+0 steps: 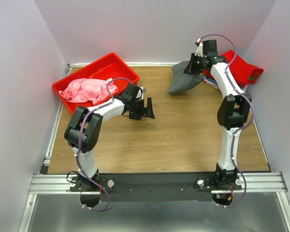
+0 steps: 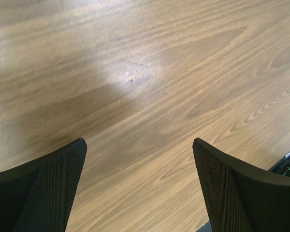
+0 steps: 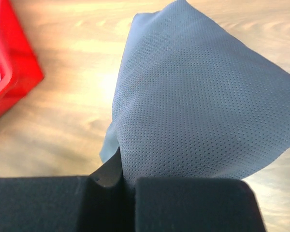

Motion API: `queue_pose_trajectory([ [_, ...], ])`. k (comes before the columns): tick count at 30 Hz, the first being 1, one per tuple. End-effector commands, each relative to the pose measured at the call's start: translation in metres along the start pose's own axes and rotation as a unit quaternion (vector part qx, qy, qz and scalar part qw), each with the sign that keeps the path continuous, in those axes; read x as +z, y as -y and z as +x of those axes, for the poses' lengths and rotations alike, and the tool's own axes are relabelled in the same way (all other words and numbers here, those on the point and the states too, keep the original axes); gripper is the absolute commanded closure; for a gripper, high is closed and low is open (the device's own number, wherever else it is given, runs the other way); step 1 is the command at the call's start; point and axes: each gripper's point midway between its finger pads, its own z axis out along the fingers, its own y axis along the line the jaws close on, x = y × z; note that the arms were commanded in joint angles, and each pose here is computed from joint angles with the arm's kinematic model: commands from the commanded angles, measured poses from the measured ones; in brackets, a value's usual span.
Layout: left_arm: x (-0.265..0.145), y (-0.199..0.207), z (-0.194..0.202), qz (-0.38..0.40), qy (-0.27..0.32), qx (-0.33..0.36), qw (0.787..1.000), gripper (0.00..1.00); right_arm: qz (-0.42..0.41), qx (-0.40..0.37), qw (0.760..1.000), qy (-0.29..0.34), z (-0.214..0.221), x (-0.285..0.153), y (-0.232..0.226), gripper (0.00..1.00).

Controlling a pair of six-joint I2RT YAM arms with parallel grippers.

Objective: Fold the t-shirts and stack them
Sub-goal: Neatly place the folded tshirt to the corner

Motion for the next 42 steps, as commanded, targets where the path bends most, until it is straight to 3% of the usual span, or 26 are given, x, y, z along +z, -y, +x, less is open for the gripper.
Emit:
queue_pose_trajectory([
  [1,-0.014,0.003,-0.011,0.001,0.033,0.003,0.999,0.02,0.047,0.021,0.998,0.027,-0.027,-0.002,0.034,0.99],
  [9,-0.017,-0.008,-0.002,-0.013,0.026,-0.007,1.000,0.02,0.074,0.037,0.989,0.124,-0.098,-0.021,0.068,0.99],
  [16,-0.020,-0.014,-0.001,-0.026,0.026,-0.017,0.999,0.02,0.087,0.069,0.975,0.190,-0.134,-0.035,0.097,0.99],
  [27,-0.018,-0.018,-0.001,-0.038,0.022,-0.026,0.999,0.02,0.100,0.136,0.941,0.295,-0.183,-0.111,0.160,0.99],
  [42,-0.021,-0.018,0.001,-0.041,0.024,-0.030,0.998,0.02,0.143,0.168,0.937,0.272,-0.154,-0.126,0.220,0.99],
])
